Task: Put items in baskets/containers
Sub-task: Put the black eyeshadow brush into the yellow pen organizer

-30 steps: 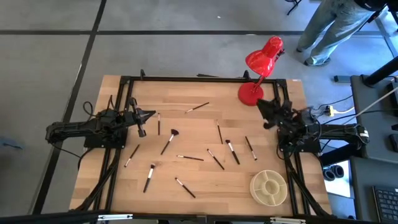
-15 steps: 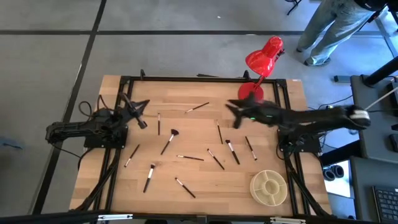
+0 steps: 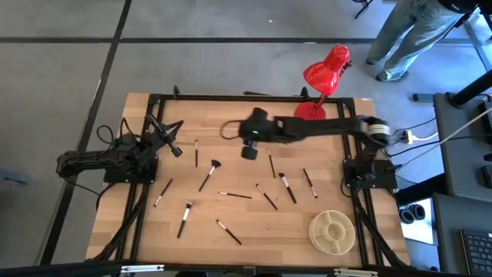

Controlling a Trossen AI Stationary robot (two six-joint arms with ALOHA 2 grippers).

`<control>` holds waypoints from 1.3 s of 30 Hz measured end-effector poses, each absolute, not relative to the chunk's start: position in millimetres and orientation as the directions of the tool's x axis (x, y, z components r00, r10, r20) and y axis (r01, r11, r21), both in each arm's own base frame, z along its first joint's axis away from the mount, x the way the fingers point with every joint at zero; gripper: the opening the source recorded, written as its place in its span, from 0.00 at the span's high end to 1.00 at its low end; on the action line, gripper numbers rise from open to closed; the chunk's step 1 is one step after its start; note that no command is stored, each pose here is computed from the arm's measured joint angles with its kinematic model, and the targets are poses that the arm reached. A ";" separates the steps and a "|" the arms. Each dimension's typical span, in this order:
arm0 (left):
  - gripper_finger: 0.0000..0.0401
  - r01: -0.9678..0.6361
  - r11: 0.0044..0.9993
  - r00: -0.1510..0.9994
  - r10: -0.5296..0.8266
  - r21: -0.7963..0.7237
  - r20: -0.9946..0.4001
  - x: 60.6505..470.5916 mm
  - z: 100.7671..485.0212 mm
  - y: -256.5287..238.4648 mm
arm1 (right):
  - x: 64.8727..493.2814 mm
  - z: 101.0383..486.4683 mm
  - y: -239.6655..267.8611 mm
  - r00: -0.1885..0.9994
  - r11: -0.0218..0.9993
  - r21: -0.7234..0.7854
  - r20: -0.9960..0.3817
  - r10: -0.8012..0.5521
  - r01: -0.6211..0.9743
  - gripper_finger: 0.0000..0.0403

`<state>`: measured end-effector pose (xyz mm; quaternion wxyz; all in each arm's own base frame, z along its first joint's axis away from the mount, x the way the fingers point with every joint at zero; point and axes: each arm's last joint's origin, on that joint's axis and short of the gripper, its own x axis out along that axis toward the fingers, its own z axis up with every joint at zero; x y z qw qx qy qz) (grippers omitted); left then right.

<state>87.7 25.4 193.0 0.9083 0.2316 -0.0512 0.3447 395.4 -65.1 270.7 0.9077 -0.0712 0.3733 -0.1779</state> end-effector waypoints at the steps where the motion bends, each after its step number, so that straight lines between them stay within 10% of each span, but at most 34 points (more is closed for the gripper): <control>1: 0.99 -0.652 0.653 0.755 0.605 0.385 0.251 87.7 192.8 25.5 | 404.5 266.7 -72.3 0.641 0.932 -0.269 -0.676 -0.363 0.243 0.68; 10: 0.99 -0.666 0.641 0.742 0.624 0.381 0.247 87.3 192.7 26.0 | 469.8 215.1 -124.0 0.544 0.985 -0.167 -0.831 -0.121 -0.036 0.68; 28: 0.99 -0.691 0.613 0.715 0.657 0.382 0.239 86.5 192.4 26.9 | 496.5 163.4 -146.6 0.456 0.971 -0.187 -0.884 -0.101 -0.149 0.68; 39: 0.99 -0.701 0.605 0.705 0.669 0.377 0.237 86.2 192.4 27.3 | 496.1 160.7 -147.7 0.451 0.989 -0.128 -0.889 -0.084 -0.068 0.98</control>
